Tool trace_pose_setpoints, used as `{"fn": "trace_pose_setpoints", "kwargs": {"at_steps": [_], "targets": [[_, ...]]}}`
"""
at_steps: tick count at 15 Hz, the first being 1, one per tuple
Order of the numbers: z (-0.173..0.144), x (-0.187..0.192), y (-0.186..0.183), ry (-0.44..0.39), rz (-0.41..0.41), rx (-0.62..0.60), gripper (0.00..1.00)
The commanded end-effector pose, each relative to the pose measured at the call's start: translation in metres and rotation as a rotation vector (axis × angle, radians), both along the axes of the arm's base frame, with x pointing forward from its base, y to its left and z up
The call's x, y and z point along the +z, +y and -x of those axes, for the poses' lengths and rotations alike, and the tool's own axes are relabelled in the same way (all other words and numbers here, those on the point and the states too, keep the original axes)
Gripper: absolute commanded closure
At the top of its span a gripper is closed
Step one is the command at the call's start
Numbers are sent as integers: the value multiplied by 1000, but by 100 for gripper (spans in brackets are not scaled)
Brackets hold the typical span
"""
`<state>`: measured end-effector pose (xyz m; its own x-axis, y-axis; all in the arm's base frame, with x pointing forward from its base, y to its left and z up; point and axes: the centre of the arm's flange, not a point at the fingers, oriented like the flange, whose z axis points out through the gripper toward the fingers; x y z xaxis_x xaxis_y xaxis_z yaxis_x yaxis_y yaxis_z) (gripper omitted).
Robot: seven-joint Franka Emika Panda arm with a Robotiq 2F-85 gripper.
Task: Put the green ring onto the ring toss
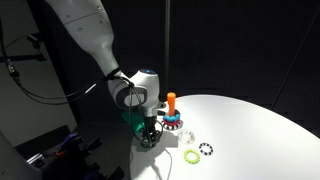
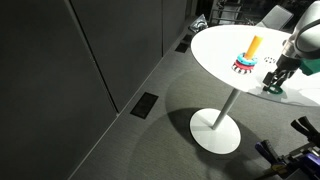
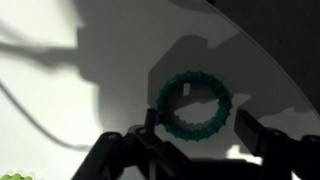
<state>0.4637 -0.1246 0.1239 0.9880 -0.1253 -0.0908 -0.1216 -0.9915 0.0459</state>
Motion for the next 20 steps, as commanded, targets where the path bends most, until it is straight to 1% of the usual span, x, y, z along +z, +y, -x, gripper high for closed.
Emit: {"fn": "trace_pose_setpoints", "kwargs": {"at_steps": [1, 2, 4, 8, 12, 17, 20], "targets": [[-7, 0, 2, -9, 6, -7, 50], [-7, 3, 3, -12, 5, -7, 57], [-8, 13, 1, -20, 6, -13, 58], [-11, 35, -2, -31, 10, -28, 58], [-18, 68, -6, -45, 14, -49, 58], [-33, 111, -6, -49, 3, -71, 58], [-44, 135, -2, -65, -9, -75, 58]]}}
